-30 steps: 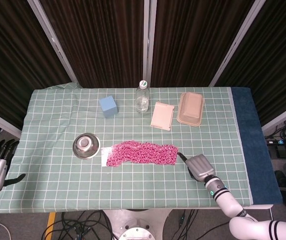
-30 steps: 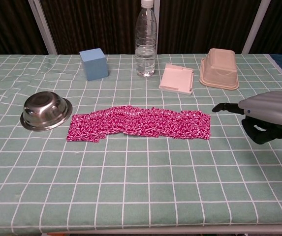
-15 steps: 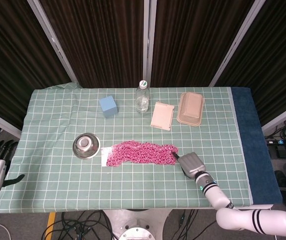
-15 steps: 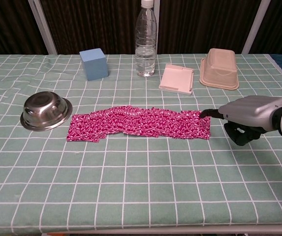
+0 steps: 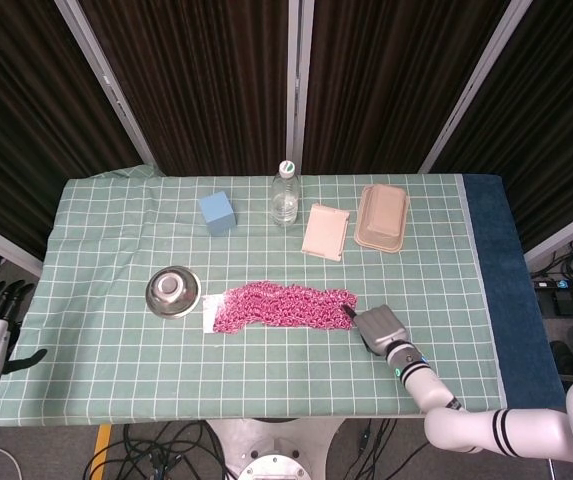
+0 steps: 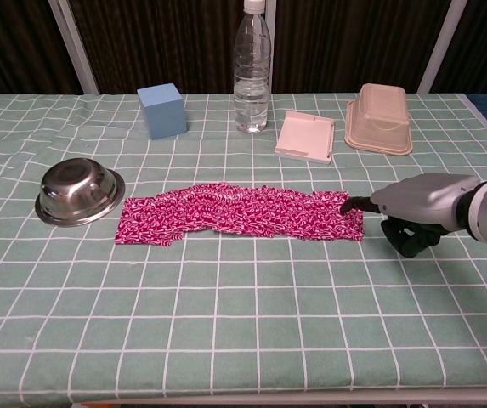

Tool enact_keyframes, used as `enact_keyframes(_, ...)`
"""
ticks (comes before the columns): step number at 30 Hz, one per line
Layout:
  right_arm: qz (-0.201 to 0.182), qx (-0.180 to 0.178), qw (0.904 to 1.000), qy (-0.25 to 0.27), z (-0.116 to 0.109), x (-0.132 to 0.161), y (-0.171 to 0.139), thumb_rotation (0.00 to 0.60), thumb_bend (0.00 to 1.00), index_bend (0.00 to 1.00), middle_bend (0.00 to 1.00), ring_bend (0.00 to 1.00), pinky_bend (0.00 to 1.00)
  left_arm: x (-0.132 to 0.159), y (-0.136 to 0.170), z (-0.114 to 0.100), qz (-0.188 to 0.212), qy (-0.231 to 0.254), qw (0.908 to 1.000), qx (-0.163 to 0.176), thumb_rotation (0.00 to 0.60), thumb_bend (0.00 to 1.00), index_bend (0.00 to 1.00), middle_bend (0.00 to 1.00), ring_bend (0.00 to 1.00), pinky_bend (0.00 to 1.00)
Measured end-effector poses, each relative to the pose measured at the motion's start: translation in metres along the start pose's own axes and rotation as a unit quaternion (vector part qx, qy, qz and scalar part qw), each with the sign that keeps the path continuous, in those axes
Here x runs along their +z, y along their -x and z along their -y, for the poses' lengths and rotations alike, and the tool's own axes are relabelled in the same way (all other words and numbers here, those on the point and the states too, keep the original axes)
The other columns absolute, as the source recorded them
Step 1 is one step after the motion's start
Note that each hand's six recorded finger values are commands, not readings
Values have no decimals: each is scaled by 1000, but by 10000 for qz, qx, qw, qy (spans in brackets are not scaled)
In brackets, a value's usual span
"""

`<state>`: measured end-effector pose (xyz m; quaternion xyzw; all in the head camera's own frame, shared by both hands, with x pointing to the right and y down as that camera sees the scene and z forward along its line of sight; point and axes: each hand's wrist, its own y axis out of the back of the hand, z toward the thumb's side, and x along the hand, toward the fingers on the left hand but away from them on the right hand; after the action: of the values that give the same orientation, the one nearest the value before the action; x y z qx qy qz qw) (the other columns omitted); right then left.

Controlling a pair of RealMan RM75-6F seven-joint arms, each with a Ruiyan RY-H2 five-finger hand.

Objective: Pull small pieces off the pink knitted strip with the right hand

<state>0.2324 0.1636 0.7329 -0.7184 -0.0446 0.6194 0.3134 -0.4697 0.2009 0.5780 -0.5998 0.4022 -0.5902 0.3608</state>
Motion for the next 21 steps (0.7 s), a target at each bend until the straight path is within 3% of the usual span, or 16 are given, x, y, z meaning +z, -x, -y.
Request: enact_keyframes(21,658,245,9973,223,19,-65,-20,600,1000,97,862,896,832,3,-1,5,7,-17,10000,-97,600,22,103,90,15,172)
